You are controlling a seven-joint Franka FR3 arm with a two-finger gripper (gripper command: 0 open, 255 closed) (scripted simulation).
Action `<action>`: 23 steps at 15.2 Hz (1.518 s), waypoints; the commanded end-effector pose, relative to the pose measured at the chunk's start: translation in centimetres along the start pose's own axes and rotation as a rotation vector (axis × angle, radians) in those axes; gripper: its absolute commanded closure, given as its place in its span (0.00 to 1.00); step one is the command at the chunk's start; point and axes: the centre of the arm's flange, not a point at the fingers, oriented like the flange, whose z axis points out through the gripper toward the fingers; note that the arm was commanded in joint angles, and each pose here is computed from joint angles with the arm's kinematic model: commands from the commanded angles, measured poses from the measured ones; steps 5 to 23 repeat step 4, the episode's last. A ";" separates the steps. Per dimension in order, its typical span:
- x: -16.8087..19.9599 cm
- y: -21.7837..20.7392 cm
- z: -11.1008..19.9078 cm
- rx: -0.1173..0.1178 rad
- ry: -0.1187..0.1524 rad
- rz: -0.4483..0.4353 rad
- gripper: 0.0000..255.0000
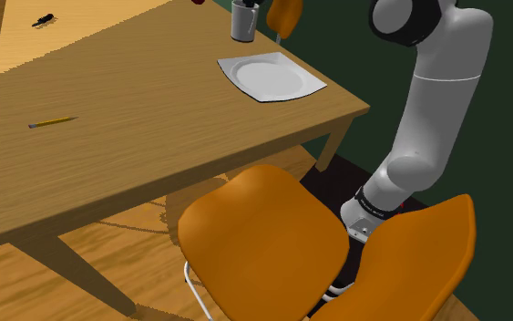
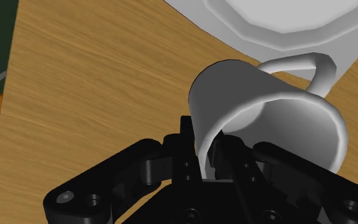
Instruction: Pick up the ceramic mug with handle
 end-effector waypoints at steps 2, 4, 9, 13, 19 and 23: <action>0.0 -0.2 -1.6 0.000 0.000 0.000 1.00; 0.0 -0.2 -1.7 0.000 0.000 0.000 1.00; 0.0 -0.2 -1.7 0.000 0.000 0.000 1.00; 0.0 -0.2 -1.7 0.000 0.000 0.000 1.00; 0.0 -0.2 -1.7 0.000 0.000 0.000 1.00; 0.0 -0.2 -1.7 0.000 0.000 0.000 1.00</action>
